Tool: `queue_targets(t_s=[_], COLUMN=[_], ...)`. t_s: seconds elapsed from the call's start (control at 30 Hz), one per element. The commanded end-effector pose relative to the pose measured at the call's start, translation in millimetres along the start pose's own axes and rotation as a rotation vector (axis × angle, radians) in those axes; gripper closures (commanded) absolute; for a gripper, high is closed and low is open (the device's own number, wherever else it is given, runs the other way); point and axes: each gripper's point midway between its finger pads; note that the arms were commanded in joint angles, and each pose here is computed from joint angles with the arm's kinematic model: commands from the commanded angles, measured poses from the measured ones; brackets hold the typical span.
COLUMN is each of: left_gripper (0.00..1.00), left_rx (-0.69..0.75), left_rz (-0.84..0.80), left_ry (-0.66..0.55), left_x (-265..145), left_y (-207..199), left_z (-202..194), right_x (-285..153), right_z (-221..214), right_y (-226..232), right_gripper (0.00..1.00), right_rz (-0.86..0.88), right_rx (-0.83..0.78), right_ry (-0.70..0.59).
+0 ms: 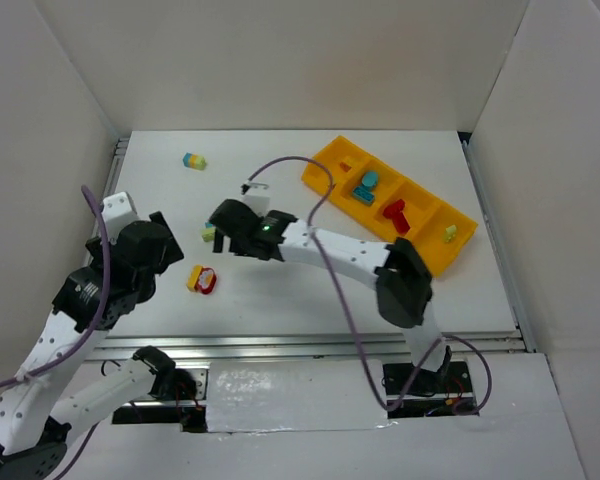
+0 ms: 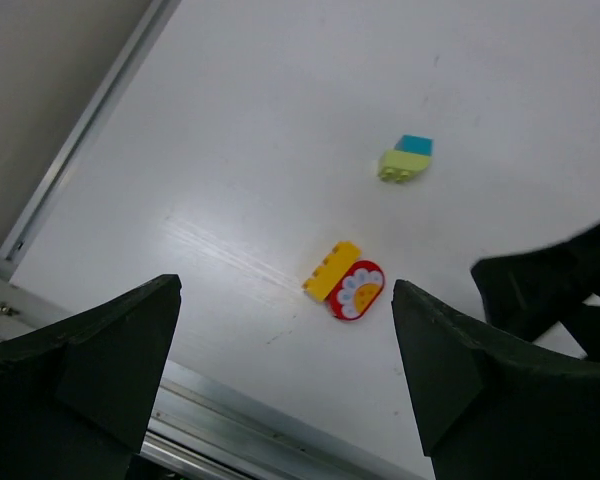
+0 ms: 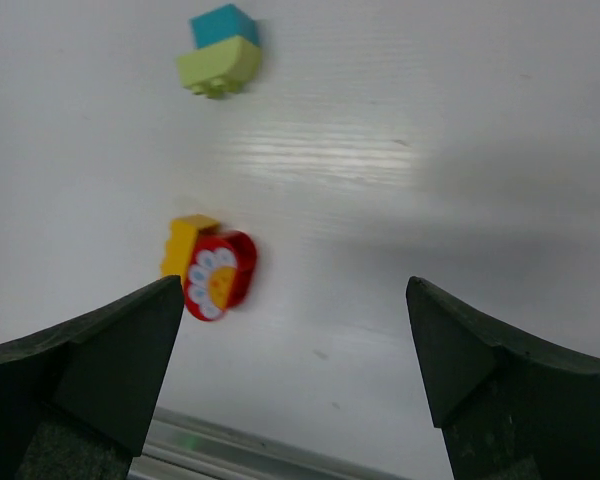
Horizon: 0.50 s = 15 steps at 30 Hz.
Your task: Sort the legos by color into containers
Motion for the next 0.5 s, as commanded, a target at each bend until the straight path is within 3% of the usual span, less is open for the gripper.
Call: queue_targets(t_s=[0.0, 0.2, 0.47], left_gripper=[0.01, 0.0, 0.0], left_rx=[-0.05, -0.234, -0.41], left_rz=[0.128, 0.175, -0.009], left_ry=[-0.044, -0.137, -0.296], left_x=[-6, -22, -46], left_y=[41, 77, 91], left_z=[-10, -15, -6], right_x=[16, 58, 85], right_z=[-18, -63, -87], right_y=[29, 72, 83], right_gripper=[0.0, 0.0, 0.01], right_rz=[-0.08, 0.007, 0.007], right_rx=[0.025, 0.053, 0.015], right_ry=[-0.023, 0.047, 0.089])
Point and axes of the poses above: each gripper's point midway between its finger pads, its own x axis out along the fingers, its own y axis along the line the jaws close on, z = x × y, and after that the axes turned 6 degrees about x, right-handed
